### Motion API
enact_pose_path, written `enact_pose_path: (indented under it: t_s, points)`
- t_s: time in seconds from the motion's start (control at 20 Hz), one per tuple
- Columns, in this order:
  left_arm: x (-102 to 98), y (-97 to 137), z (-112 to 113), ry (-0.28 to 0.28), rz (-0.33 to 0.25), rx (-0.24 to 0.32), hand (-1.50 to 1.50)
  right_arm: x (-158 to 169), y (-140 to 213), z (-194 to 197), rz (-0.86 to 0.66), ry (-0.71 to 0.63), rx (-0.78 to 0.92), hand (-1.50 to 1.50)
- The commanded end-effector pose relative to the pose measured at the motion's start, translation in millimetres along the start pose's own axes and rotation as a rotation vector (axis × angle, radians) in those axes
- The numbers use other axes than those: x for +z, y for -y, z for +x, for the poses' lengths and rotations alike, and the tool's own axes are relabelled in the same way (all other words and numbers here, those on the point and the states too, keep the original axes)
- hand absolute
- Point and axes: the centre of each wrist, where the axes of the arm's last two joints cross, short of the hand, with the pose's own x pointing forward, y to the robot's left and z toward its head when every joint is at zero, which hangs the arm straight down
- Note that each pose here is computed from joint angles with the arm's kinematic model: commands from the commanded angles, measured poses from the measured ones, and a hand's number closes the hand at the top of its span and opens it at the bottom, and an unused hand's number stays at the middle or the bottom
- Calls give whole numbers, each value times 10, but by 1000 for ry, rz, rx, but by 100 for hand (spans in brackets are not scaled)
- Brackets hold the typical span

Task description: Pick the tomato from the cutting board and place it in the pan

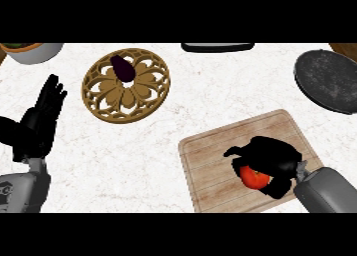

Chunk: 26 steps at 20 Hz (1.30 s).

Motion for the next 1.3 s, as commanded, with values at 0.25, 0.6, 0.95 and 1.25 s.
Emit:
enact_pose_path:
  t_s: [0.25,0.6,0.95,1.25]
  points:
    - [79,-76,-10,-19,-6,4,0,569,-201,42,-384,-494,-161,150]
    - [36,50,101,18,-14,-6,0,1208,281,410,-763,-491,-139,150]
    - [-49,219,100,25,-50,4,0,1439,497,219,-952,-572,-272,150]
    - [16,288,13,6,-55,4,0,1912,691,-455,-1125,-571,-505,150]
